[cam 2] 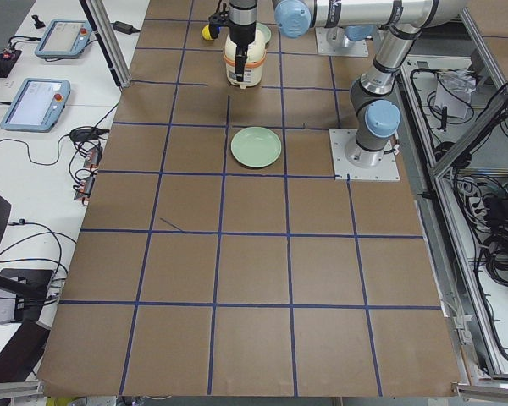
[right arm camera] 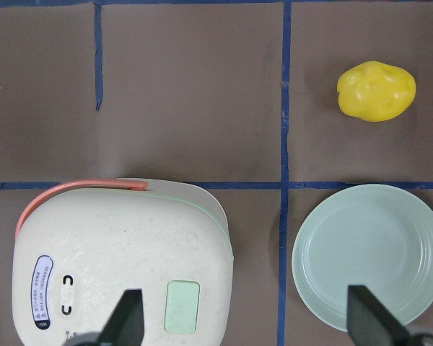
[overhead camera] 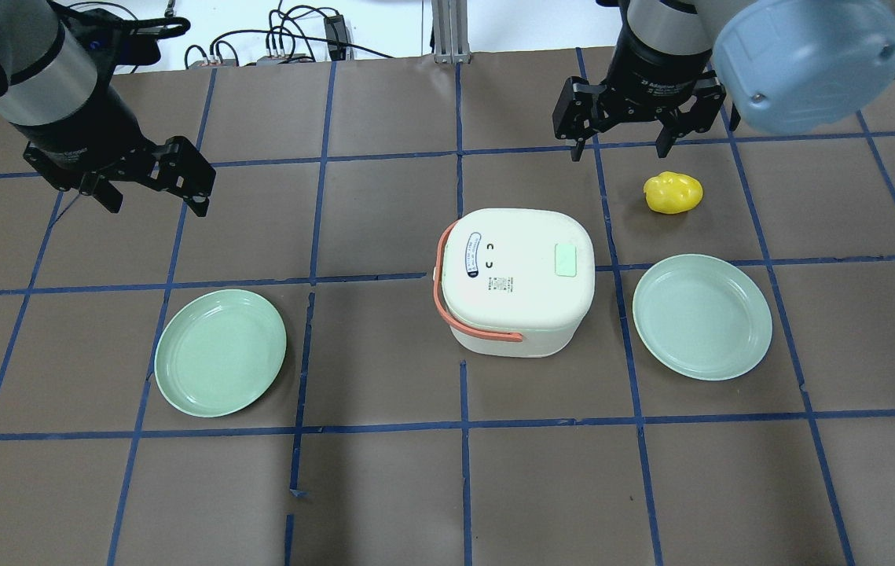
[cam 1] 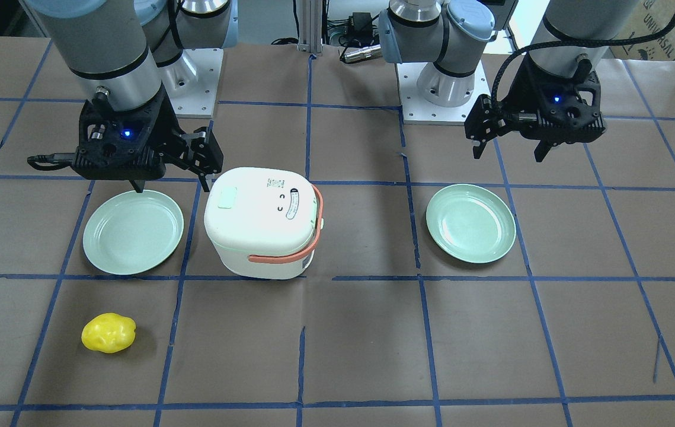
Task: Press rice cooker button
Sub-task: 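Position the right gripper above the rice cooker, closing its fingers, then lower the right gripper onto the green button on the cooker lid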
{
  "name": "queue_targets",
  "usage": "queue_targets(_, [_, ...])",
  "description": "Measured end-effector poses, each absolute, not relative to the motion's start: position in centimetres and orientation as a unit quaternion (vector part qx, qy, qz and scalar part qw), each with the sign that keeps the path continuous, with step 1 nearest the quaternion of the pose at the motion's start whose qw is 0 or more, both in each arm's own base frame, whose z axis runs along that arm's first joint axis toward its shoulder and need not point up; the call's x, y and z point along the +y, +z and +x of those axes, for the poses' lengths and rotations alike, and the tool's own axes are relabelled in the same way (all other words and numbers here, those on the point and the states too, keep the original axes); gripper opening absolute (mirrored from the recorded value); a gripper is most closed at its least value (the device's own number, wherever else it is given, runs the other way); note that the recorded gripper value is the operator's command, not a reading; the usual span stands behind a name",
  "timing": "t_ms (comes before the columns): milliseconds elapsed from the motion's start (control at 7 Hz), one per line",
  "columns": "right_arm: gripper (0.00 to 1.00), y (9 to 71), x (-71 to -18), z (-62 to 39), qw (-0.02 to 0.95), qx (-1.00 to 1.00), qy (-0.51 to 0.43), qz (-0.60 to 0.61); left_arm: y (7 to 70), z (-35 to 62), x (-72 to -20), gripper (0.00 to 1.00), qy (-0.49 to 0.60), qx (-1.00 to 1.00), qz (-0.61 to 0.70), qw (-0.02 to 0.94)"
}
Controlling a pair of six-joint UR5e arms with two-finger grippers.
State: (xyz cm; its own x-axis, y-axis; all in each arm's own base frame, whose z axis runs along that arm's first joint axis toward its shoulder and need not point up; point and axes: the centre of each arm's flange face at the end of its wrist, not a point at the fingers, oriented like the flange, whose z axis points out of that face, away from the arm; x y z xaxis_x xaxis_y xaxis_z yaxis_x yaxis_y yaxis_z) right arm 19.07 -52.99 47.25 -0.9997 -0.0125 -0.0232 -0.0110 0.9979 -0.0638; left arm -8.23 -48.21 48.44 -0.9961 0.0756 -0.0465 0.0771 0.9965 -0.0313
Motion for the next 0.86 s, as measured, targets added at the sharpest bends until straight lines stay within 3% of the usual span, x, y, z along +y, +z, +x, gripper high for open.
queue_targets(857, [0.99,47.23,-52.83,19.65,0.012,0.999,-0.034,0.001,48.44,-8.23,-48.21,1.00,-0.017,0.999,0.038,0.023])
